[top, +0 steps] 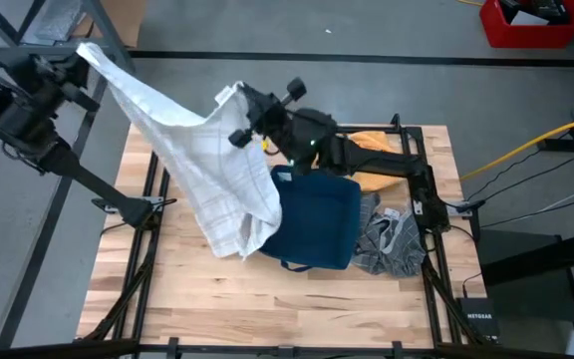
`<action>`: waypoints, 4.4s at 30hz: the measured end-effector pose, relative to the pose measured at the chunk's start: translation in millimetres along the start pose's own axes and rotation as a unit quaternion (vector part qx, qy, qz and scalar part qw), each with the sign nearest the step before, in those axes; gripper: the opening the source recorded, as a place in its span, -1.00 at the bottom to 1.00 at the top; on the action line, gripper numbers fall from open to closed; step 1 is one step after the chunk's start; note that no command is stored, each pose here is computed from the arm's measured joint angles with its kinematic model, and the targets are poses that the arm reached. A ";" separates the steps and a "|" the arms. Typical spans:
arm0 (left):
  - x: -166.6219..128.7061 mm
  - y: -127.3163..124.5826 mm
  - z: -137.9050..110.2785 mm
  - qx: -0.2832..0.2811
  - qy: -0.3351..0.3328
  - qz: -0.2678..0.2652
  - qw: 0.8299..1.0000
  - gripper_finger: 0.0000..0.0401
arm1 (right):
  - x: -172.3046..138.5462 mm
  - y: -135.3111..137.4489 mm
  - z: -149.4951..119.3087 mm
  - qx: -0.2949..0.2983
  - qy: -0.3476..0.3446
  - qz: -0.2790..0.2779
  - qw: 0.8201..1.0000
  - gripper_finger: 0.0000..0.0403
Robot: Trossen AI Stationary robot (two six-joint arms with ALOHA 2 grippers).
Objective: Fold towel
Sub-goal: Fold the white patterned towel
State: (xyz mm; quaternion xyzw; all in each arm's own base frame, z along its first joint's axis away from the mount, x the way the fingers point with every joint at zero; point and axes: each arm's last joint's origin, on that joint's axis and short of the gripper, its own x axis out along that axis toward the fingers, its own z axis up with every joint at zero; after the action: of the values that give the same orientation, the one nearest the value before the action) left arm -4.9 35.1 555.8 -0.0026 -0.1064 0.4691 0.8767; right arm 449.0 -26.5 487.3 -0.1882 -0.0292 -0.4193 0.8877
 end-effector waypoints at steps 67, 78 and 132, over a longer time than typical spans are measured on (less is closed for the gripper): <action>-19.9 -85.9 -42.8 -0.109 0.090 -0.217 0.966 -1.00 | -15.5 -30.7 -28.2 0.032 0.180 0.256 0.949 -1.00; -60.4 -149.1 -58.2 -0.179 0.155 -0.349 0.907 -1.00 | -75.3 3.7 -18.9 0.041 0.257 0.368 0.893 -1.00; -286.3 -273.0 -122.3 -0.389 0.365 -0.464 0.708 -1.00 | -347.0 58.3 72.3 0.206 0.301 0.654 0.663 -1.00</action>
State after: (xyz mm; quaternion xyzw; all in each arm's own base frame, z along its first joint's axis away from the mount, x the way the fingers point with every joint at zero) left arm 88.8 -341.8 412.1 -0.4646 0.0613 -0.1169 0.8756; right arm 276.3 287.5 463.6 0.1652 0.2841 0.2518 0.9103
